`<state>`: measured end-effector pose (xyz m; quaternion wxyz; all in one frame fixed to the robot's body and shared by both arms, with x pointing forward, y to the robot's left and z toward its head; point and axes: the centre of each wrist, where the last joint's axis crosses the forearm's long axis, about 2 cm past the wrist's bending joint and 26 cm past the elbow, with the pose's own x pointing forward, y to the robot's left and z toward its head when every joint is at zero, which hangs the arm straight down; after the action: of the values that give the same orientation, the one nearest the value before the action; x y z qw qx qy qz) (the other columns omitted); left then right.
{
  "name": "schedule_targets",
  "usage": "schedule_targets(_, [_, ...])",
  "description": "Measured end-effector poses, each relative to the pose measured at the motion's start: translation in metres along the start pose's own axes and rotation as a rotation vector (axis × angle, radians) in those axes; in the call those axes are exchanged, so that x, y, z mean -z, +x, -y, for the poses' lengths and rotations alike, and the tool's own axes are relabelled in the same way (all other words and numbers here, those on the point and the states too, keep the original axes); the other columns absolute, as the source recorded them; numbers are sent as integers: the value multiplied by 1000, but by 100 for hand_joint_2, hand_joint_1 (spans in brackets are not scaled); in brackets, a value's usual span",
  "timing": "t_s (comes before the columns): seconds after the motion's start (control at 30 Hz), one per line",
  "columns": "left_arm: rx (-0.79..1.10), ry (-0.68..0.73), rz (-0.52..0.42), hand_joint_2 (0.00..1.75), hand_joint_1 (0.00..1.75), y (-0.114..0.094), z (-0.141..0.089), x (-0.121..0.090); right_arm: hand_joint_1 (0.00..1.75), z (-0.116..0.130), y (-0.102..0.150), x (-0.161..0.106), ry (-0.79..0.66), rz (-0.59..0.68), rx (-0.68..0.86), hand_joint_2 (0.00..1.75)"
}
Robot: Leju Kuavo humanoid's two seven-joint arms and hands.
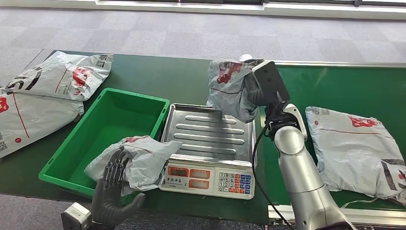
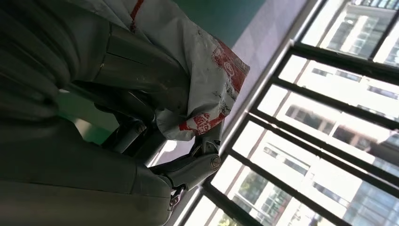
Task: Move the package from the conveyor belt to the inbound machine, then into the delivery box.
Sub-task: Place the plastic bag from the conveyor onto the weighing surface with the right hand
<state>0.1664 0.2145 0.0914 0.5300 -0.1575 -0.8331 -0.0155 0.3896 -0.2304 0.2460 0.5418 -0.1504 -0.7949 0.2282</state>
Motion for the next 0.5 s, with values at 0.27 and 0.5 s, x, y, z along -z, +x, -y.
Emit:
schedule_targets(0.27, [-14,-26,-20,175,0,1,-1,6,175,-65,17,-3,309,-162,-221,175])
schedule_targets(0.5, [-16,-43,-22,175,0,1,-1,7,175,-77,14,-6,361,-179,-257,175])
